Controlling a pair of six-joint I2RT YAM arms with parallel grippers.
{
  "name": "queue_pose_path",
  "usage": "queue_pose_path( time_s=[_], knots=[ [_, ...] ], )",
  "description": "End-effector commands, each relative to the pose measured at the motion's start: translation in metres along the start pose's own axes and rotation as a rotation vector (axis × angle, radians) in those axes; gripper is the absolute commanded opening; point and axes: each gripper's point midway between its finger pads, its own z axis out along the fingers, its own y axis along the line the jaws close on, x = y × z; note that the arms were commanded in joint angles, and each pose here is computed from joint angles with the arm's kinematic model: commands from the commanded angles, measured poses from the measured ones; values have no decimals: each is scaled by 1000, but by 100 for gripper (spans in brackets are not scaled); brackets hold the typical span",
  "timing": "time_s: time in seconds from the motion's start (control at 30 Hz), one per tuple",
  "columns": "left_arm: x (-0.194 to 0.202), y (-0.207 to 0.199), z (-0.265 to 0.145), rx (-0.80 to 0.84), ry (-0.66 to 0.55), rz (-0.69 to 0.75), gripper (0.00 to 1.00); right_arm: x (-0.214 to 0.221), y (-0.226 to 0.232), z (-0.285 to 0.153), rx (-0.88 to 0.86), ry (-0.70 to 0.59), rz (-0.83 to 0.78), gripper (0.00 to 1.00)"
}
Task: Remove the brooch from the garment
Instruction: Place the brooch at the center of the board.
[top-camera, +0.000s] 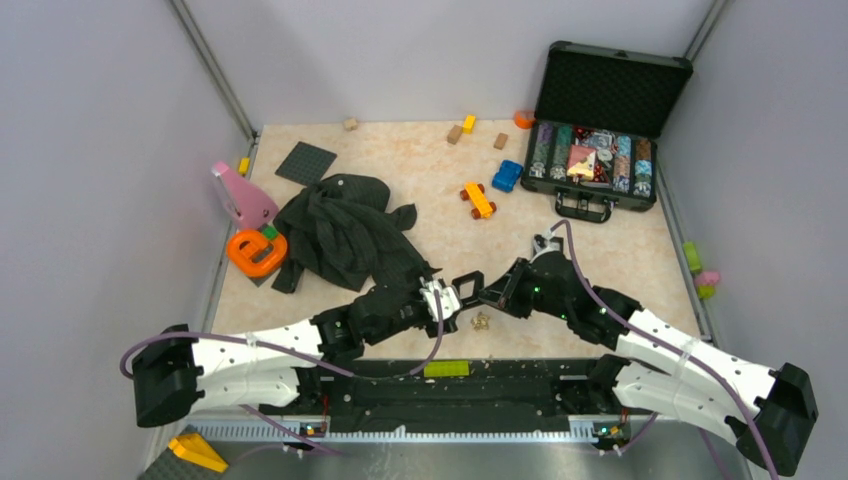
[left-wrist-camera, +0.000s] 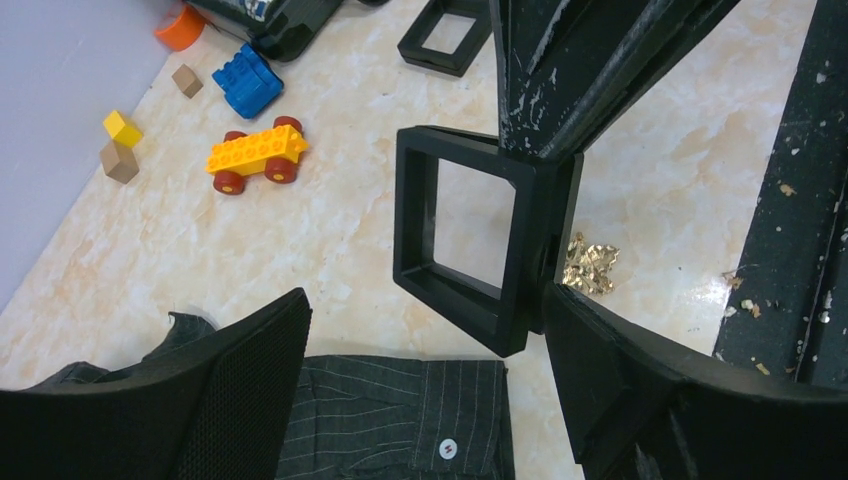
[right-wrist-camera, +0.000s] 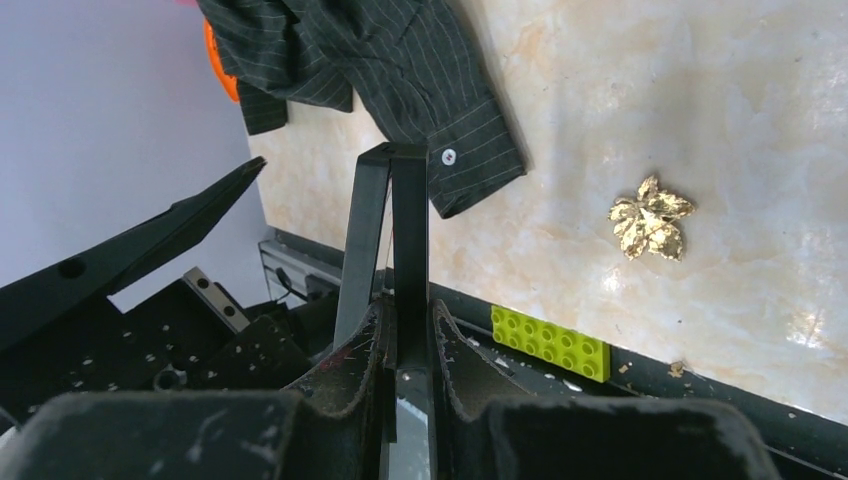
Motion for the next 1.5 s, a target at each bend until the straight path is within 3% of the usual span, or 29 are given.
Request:
queue_pose_path(
  time_s=[0.0,0.43,0.97,1.1,1.37,1.47],
  knots=[
    [-9,1,6,-4,-37,27,89,-5,22,-5,-88,-3,38,0],
    [-8,8,4,-30,-15,68,67,-4,15,-5,-72,-5,29,0],
    [-6,10,1,-35,-2,70,67,-5,10,-4,-51,-11,18,0],
    [-7,13,0,-49,-2,72,44,-4,8,-4,-47,-4,13,0],
    [-11,11,-2,-29,-10,72,35,-2,1,-1,-33,-8,9,0],
    [-10,10,-2,-21,-3,71,20,0,-3,2,-36,-3,-1,0]
  ],
)
